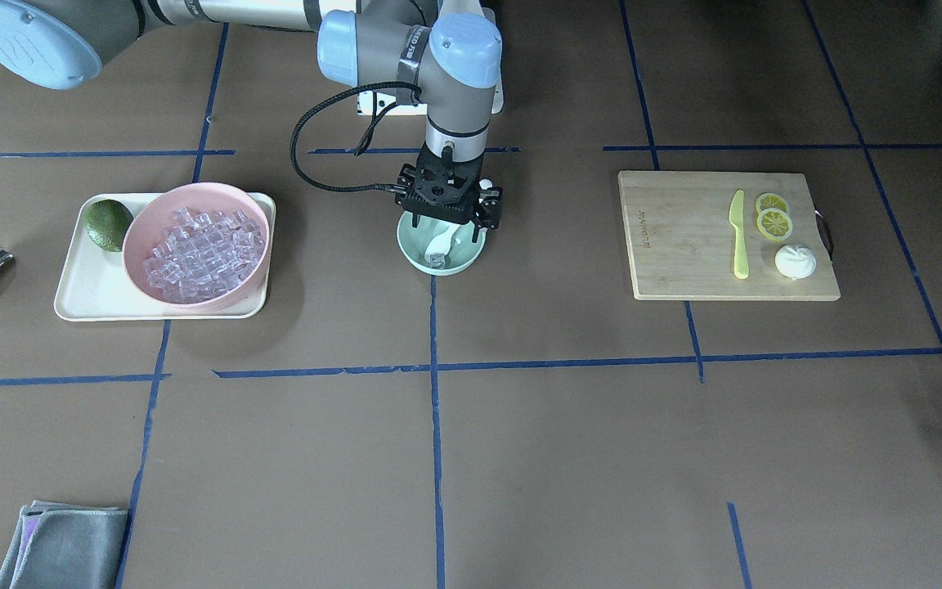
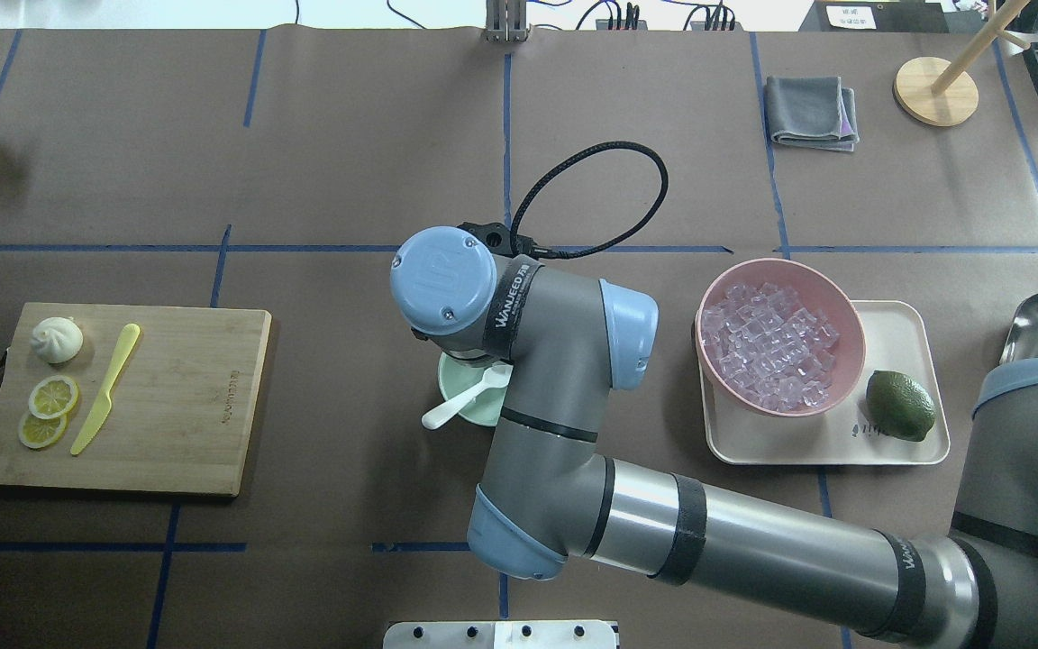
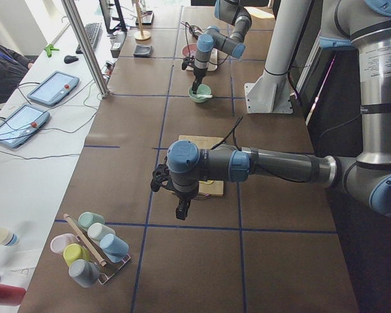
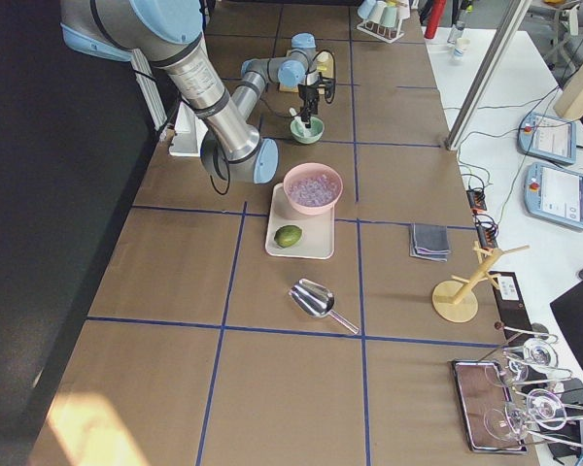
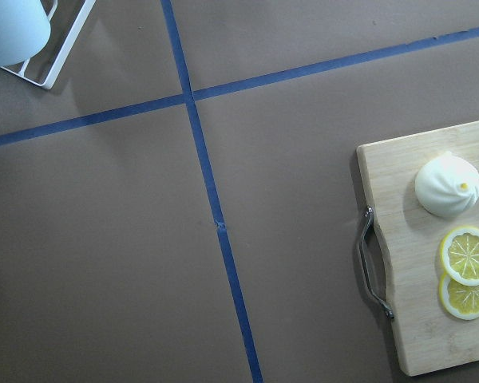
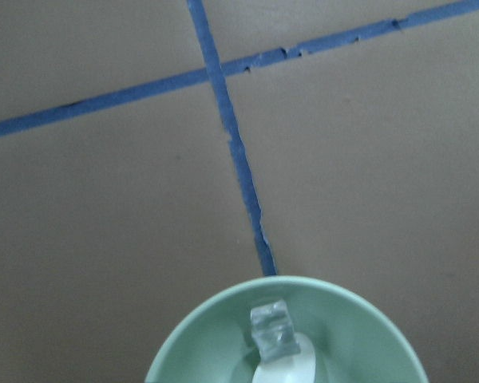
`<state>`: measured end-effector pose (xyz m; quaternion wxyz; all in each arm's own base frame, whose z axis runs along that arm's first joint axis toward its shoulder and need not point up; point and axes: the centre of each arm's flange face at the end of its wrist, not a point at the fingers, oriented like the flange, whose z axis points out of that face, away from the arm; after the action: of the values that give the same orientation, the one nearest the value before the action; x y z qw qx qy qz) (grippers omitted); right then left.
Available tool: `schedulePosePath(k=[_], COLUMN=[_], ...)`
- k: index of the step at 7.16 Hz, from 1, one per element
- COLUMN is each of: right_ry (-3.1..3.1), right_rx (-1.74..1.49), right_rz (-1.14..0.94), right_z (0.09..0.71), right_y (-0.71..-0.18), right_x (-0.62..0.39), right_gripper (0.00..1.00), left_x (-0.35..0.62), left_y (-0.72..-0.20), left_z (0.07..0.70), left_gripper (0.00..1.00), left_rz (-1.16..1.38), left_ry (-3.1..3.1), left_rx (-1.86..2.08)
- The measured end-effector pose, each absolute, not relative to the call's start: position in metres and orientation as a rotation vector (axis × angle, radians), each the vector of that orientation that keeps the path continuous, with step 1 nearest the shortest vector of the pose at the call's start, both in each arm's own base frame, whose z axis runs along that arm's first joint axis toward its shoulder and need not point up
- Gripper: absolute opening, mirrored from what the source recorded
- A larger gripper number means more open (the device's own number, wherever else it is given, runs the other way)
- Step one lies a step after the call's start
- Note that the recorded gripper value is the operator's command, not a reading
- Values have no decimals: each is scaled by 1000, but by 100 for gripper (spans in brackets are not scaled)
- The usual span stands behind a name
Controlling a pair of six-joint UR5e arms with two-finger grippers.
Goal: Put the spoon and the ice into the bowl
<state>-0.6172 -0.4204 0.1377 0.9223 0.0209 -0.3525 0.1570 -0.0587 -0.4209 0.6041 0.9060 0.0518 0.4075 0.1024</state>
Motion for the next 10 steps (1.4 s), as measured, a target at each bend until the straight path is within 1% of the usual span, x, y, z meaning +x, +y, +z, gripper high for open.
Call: schedulePosePath(k=[2, 4, 6, 8, 9, 10], right_ry=[-733, -777, -783, -745, -734, -736], right_rx=[47, 41, 72, 118, 127, 124], right_rz=[241, 146, 13, -115, -169, -212], right_z=[147, 170, 240, 328, 372, 419], right_y=[-485, -562, -607, -627, -627, -614], right_x=[-563, -463, -348, -237, -186, -138], right_gripper=[99, 99, 99, 99, 99, 100], left_x=[-60, -63, -65, -66, -67, -67], left_y=[-419, -415, -413, -412, -411, -411], left_z=[609, 617, 624, 627, 628, 626], left_gripper=[100, 100, 100, 100, 100, 100], left_rz=[197, 187, 182, 170, 166, 166], left_ry=[809, 777, 773, 773, 775, 775], left_rx=[60, 29, 20, 15, 14, 21])
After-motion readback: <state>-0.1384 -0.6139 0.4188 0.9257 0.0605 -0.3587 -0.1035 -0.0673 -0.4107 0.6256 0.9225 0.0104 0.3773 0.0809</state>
